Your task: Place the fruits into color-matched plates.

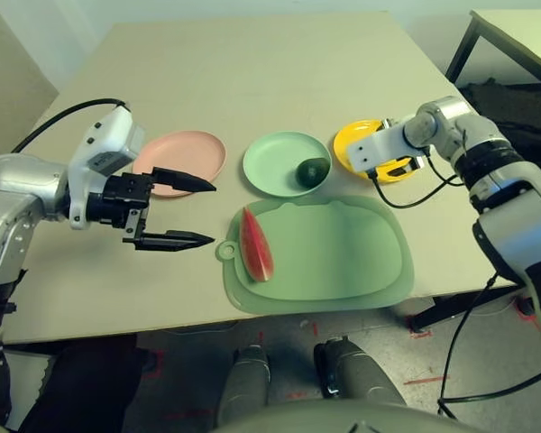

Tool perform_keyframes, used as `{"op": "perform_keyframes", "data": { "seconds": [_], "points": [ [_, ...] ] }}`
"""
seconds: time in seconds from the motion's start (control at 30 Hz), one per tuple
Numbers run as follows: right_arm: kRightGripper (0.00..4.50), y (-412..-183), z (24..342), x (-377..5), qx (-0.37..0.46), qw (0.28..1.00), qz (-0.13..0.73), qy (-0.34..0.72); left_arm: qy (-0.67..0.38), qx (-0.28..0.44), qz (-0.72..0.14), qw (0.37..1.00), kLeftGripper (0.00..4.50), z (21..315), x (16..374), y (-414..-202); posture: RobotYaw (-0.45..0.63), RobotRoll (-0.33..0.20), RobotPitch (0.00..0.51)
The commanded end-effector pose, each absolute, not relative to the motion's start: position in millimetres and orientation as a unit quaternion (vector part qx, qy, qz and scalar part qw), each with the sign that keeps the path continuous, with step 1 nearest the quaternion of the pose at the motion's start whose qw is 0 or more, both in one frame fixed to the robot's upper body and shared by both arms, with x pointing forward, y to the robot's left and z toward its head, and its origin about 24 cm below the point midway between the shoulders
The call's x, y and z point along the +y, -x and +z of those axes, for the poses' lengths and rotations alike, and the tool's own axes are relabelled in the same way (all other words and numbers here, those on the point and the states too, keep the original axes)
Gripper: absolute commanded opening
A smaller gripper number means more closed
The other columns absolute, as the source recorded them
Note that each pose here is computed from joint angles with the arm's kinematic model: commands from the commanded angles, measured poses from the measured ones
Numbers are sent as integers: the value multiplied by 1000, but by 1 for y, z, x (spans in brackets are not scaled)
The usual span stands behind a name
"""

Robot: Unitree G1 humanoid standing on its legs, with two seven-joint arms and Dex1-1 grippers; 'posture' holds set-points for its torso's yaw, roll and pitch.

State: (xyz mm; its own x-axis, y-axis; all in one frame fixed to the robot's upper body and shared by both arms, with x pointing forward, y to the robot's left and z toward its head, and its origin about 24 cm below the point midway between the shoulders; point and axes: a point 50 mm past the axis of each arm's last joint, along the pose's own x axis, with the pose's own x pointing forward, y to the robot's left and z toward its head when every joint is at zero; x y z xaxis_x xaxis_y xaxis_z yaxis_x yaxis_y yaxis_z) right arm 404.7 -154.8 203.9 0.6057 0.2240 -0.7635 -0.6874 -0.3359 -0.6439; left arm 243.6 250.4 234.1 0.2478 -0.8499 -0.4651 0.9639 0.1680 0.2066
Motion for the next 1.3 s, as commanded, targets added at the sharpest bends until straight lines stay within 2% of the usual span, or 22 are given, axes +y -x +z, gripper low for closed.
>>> {"op": "perform_keyframes", "data": {
  "seconds": [0.03,0.13,0.23,0.27,0.33,0.4,0.53,0.73,0.97,1.3],
  "points": [
    [4485,-401,230,-152,106,602,422,669,-249,124,-601,749,4500,234,252,-245,5,0,93],
    [4485,-388,247,-149,48,667,476,571,-255,122,-598,750,4500,235,254,-247,1,0,99],
    [4485,-366,246,-147,10,715,569,406,-275,113,-595,746,4500,235,257,-250,-11,0,108],
    [4485,-356,243,-150,4,719,595,359,-284,108,-594,745,4500,235,257,-252,-15,0,110],
    [4485,-339,230,-157,-4,745,637,198,-309,95,-592,738,4500,236,256,-258,-23,0,115],
    [4485,-321,208,-169,-1,736,663,135,-359,73,-587,722,4500,239,252,-265,-22,0,121],
    [4485,-300,175,-183,-10,713,689,127,-446,47,-599,664,4500,239,245,-274,-20,0,135],
    [4485,-291,148,-193,-31,684,717,133,-518,14,-638,569,4500,235,225,-284,1,0,145],
    [4485,-295,132,-194,-49,693,715,85,-550,-21,-688,473,4500,225,195,-288,10,0,150],
    [4485,-302,129,-196,-41,701,709,65,-562,-56,-729,387,4500,211,173,-285,9,0,149]
  ]
}}
